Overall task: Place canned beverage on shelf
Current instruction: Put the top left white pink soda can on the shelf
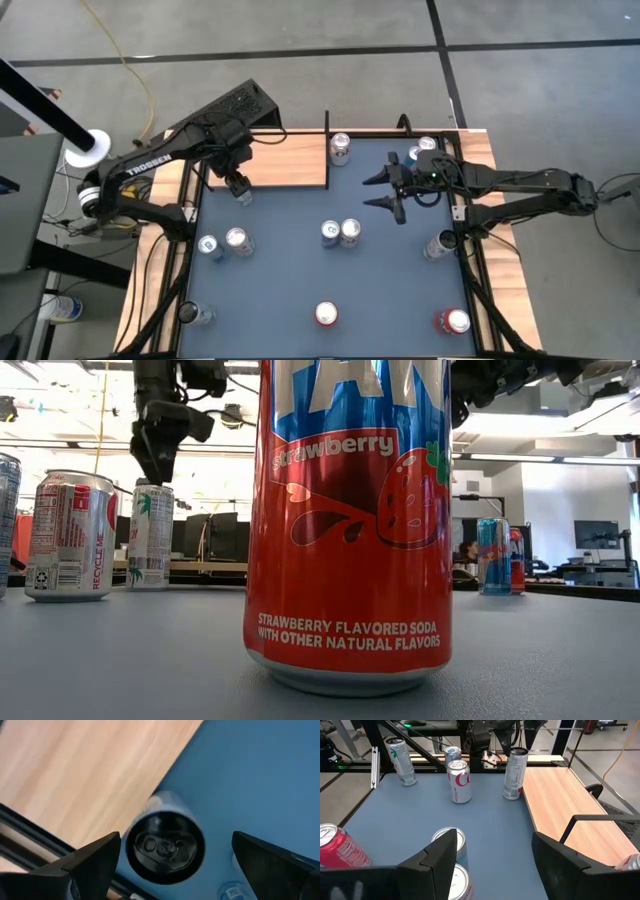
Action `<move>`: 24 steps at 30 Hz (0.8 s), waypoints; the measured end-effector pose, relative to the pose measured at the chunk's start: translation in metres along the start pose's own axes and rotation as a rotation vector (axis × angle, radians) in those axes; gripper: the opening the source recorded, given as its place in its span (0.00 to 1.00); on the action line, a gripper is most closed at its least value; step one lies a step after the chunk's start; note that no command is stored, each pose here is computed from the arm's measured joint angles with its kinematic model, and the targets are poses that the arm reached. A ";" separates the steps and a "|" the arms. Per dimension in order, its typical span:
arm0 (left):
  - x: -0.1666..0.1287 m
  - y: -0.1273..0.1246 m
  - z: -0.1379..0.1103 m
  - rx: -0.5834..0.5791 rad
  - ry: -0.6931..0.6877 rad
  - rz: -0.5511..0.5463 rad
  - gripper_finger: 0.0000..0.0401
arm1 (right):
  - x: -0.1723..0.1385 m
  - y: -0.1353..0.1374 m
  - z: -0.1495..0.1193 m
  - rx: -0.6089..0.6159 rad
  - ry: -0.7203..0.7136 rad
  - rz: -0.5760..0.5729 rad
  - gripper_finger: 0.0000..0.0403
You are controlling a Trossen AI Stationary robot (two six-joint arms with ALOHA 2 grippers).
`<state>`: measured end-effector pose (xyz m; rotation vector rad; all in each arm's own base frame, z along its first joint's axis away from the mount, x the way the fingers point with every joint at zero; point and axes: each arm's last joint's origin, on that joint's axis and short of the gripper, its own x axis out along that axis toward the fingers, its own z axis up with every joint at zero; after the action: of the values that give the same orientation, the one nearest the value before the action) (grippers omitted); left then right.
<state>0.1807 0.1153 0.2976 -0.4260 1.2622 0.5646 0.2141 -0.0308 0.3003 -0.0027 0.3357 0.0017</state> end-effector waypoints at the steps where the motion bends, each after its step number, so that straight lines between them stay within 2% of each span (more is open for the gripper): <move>1: 0.003 0.000 -0.001 -0.001 0.008 0.001 0.92 | 0.000 0.000 0.000 0.001 0.004 0.000 0.62; 6: 0.015 0.000 -0.002 -0.002 0.000 0.002 0.92 | 0.000 0.000 -0.001 -0.001 0.009 -0.001 0.62; 24: 0.016 0.001 -0.005 0.043 0.025 0.006 0.91 | 0.000 0.000 -0.001 -0.001 0.009 -0.001 0.62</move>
<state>0.1797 0.1154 0.2813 -0.3949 1.2977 0.5376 0.2137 -0.0311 0.2995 -0.0041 0.3445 0.0010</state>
